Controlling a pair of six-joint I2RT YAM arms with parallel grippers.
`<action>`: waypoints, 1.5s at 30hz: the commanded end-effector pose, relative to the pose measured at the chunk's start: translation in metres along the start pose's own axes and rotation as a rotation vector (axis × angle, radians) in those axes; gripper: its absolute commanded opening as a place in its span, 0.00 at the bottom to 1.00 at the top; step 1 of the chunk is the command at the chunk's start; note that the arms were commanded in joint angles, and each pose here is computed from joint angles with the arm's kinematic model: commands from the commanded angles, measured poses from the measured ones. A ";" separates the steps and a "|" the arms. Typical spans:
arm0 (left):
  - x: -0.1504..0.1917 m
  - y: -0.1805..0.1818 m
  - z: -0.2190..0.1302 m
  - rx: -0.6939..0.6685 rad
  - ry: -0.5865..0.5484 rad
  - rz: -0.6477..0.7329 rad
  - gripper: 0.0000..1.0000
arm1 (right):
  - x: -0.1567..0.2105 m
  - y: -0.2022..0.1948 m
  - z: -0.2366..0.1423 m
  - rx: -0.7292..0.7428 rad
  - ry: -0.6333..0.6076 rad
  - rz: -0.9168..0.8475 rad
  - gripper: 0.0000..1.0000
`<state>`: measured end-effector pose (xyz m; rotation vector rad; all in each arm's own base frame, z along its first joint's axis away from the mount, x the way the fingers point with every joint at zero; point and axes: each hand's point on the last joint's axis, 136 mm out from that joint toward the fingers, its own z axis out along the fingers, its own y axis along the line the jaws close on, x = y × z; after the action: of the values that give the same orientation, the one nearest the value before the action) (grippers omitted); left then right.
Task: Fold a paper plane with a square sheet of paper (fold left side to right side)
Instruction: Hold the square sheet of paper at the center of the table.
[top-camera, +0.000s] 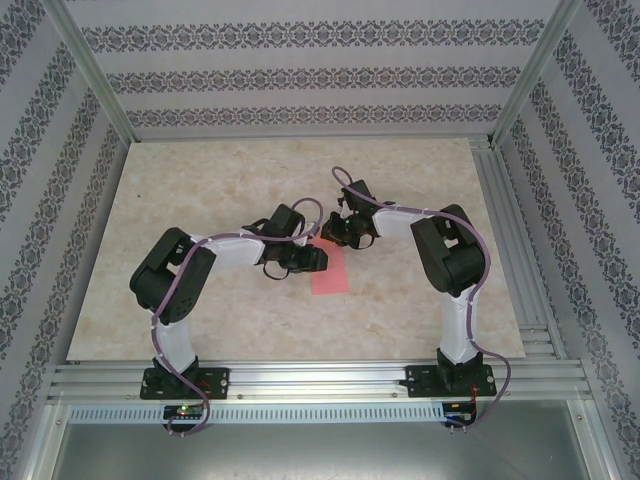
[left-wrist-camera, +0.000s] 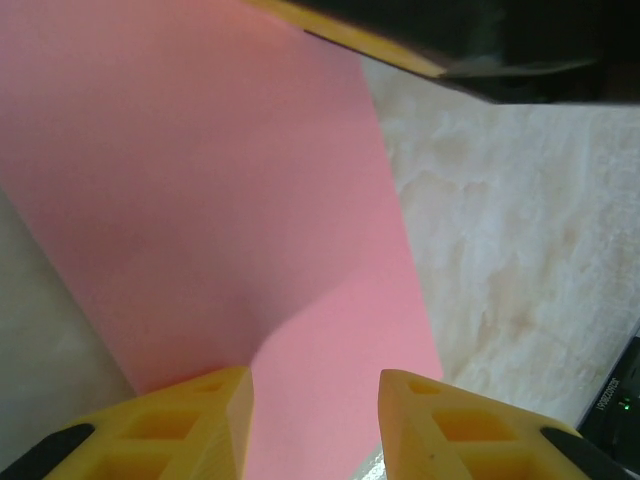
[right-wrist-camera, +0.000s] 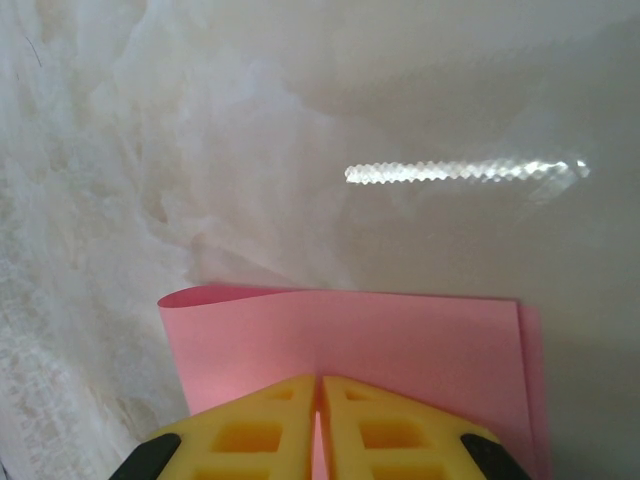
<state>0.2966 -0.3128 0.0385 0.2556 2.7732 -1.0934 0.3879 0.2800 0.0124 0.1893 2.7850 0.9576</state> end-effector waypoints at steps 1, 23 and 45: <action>-0.007 -0.009 0.002 0.055 -0.018 0.044 0.39 | 0.017 -0.037 0.020 0.126 0.040 0.021 0.12; 0.020 0.027 0.018 -0.031 0.044 -0.008 0.39 | -0.010 0.013 -0.013 0.022 -0.042 -0.052 0.21; 0.018 0.026 0.014 -0.046 0.032 -0.009 0.39 | 0.110 0.006 -0.066 -0.020 0.040 -0.057 0.11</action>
<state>0.2970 -0.3163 0.0288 0.2741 2.7518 -1.1232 0.2652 0.2465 0.0457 0.0729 2.8515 0.8941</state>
